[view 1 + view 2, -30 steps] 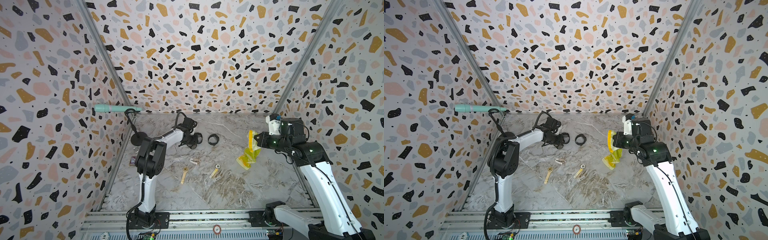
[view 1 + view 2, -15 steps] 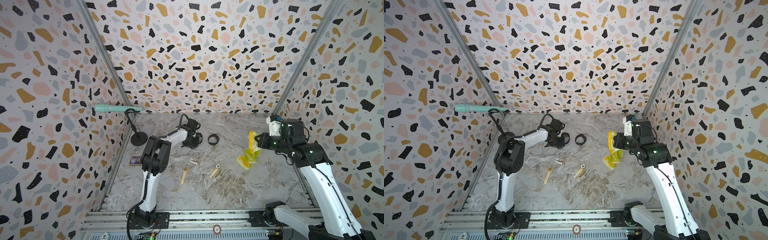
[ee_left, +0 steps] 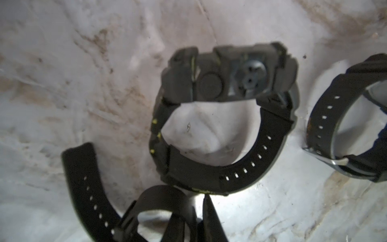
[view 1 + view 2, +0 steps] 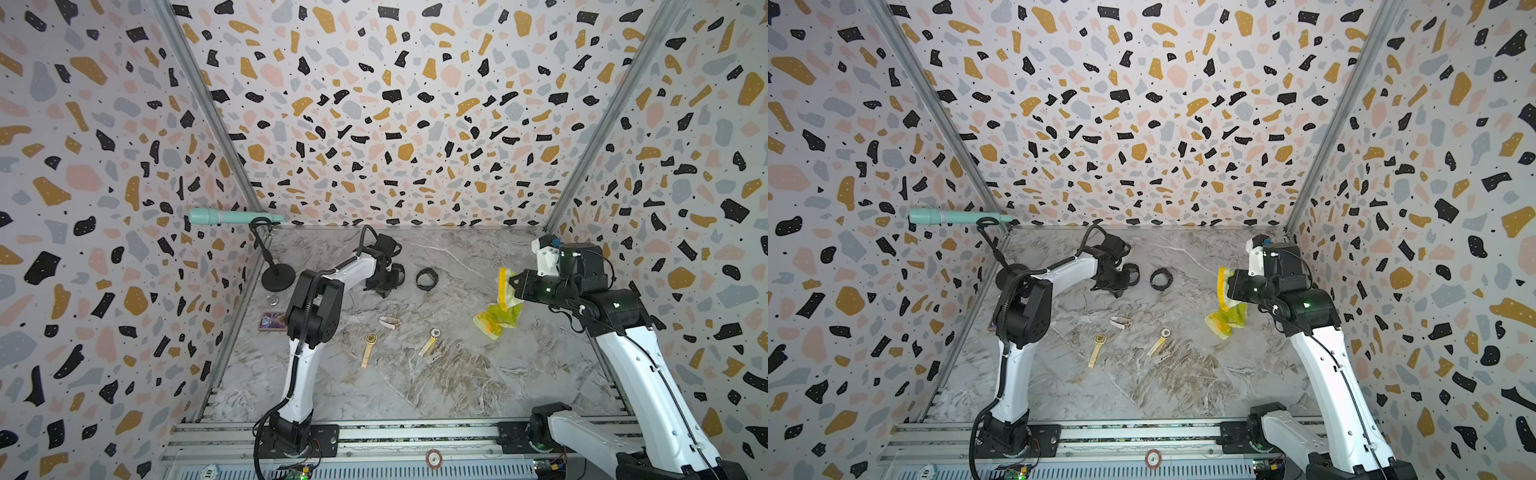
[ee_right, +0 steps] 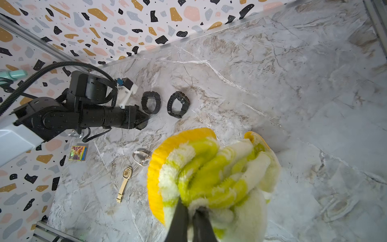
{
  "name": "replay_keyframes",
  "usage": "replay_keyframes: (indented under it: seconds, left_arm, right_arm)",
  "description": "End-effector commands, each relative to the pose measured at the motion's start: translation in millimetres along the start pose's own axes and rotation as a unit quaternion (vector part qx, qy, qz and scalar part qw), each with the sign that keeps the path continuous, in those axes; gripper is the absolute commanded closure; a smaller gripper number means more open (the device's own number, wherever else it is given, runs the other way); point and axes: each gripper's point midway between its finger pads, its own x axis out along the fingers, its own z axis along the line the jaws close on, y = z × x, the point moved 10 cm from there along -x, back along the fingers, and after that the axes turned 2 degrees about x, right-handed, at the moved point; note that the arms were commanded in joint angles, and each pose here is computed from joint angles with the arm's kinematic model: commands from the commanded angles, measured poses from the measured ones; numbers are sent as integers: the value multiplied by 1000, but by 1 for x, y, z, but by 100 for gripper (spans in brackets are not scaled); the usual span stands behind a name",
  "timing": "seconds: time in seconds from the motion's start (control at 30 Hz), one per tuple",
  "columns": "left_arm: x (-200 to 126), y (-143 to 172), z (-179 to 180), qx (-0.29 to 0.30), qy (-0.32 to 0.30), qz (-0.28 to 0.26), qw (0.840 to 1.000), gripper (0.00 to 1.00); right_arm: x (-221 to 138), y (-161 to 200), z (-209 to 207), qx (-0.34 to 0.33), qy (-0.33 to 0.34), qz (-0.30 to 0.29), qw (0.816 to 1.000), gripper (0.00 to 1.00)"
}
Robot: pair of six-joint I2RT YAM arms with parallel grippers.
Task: Wipe the watch dial
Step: Adjust the watch at the center of the board.
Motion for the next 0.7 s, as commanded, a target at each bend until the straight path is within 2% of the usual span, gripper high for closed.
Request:
replay_keyframes:
  seconds: [0.0,0.17,0.37,0.43,0.5,0.67]
  left_arm:
    - [-2,1,-3,-6,12,10,1000,93]
    - [-19,10,-4,-45,27,-1,999,93]
    - [-41,50,1,-156,58,-48,985,87]
    - [-48,62,-2,-177,62,-60,980,77]
    - [-54,71,-7,-180,56,-64,980,63]
    - [-60,81,-6,-190,36,-67,979,47]
  right_arm:
    - [-7,-2,3,-4,-15,-20,1000,100]
    - [-7,-2,3,-4,-18,-20,1000,100]
    - [-2,-1,2,-7,-27,-14,1000,100]
    - [0,-1,1,-9,-32,-12,999,100]
    - [2,-2,1,-13,-36,-10,999,100]
    - [6,-4,2,-21,-49,-6,999,100]
